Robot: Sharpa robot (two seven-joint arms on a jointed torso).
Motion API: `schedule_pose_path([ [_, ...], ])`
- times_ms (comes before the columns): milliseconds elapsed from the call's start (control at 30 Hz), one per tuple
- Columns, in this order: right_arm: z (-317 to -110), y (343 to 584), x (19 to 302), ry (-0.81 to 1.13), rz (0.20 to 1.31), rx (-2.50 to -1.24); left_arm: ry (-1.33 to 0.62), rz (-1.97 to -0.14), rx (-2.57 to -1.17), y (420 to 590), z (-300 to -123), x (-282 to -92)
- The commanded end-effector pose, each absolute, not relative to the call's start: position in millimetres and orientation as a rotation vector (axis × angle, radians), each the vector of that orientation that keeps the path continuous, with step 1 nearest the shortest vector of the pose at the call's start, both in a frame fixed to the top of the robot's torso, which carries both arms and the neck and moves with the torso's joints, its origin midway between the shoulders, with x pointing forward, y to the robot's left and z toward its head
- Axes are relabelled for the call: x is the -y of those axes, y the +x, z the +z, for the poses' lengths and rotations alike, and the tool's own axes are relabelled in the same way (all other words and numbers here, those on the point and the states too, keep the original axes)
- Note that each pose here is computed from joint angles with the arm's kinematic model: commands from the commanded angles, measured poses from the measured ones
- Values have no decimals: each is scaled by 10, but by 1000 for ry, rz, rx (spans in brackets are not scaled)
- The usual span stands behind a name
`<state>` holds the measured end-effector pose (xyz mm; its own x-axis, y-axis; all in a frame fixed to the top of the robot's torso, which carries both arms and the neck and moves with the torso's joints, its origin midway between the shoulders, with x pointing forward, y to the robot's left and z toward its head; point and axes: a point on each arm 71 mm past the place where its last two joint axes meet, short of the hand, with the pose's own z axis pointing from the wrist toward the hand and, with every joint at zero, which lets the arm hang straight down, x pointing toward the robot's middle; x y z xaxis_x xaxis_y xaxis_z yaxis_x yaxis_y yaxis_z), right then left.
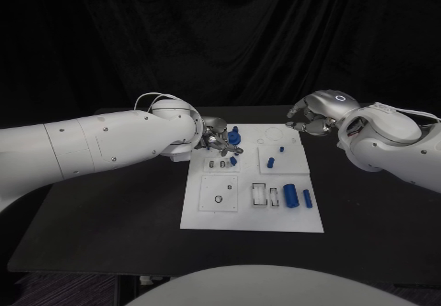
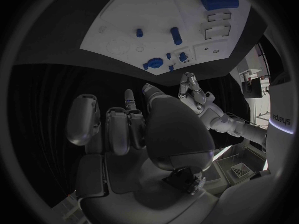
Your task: Assemble the parts on the task board
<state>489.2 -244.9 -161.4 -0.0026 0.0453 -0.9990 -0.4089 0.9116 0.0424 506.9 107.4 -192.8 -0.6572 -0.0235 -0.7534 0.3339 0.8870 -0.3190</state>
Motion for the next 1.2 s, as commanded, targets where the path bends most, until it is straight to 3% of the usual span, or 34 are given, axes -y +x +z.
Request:
schedule_pose_path([
  [33, -1622, 4897, 2463, -283, 353, -1538, 211, -528, -2243, 5064, -1946, -1069],
  [400, -1620, 4899, 2462, -282, 354, -1534, 150, -397, -2273, 5092, -2035, -1095],
  [867, -1614, 4899, 2456, -278, 356, -1527, 115, -384, -2284, 5065, -2223, -1017],
  [1200, -1611, 4899, 2460, -274, 355, -1523, 105, -418, -2262, 5075, -2253, -969],
])
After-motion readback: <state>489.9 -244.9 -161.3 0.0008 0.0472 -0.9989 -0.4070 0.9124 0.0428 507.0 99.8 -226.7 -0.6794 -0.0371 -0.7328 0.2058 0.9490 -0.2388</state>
